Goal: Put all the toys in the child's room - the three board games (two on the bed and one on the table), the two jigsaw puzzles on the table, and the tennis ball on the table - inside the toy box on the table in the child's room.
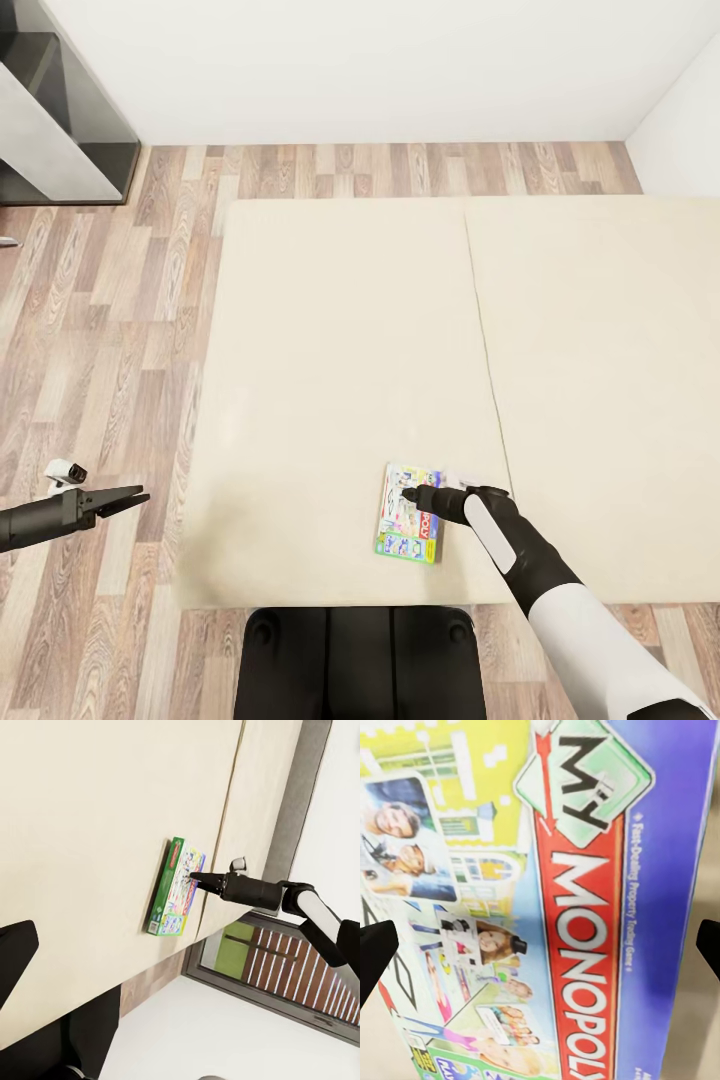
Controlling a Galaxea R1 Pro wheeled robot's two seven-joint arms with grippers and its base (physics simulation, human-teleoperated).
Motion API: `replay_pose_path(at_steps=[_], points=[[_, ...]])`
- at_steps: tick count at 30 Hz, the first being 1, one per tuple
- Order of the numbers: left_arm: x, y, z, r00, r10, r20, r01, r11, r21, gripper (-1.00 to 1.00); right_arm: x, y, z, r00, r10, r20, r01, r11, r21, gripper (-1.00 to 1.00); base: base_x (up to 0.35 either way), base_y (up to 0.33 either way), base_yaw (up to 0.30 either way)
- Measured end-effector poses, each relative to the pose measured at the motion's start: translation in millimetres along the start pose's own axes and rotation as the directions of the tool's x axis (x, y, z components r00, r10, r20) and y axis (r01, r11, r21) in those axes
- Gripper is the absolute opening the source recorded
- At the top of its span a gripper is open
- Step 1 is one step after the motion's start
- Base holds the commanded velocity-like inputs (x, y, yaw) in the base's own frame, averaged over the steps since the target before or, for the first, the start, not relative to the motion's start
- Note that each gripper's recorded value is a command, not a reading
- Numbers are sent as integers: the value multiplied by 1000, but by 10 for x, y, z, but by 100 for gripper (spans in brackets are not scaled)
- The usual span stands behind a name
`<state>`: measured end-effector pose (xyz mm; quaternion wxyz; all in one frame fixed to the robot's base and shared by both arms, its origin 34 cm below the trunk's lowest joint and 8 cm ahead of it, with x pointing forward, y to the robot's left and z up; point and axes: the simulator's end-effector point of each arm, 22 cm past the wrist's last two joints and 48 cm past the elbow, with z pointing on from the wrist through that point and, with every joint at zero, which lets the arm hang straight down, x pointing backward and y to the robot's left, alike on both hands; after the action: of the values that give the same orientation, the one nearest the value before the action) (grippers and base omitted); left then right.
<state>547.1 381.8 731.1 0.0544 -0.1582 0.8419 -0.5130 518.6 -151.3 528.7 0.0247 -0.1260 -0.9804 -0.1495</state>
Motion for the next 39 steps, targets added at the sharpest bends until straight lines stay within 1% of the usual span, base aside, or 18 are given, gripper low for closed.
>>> replay_pose_path(at_steps=[17, 39], points=[[0, 0, 0, 1000, 0, 0, 0, 1000, 0, 100, 1, 5, 1, 1000, 0, 0, 0, 1000, -1, 100, 0, 9, 0], [-2, 1, -5, 1000, 1, 0, -1, 1000, -1, 100, 6, 26, 4, 1000, 0, -1, 0, 1000, -3, 100, 0, 107, 0]])
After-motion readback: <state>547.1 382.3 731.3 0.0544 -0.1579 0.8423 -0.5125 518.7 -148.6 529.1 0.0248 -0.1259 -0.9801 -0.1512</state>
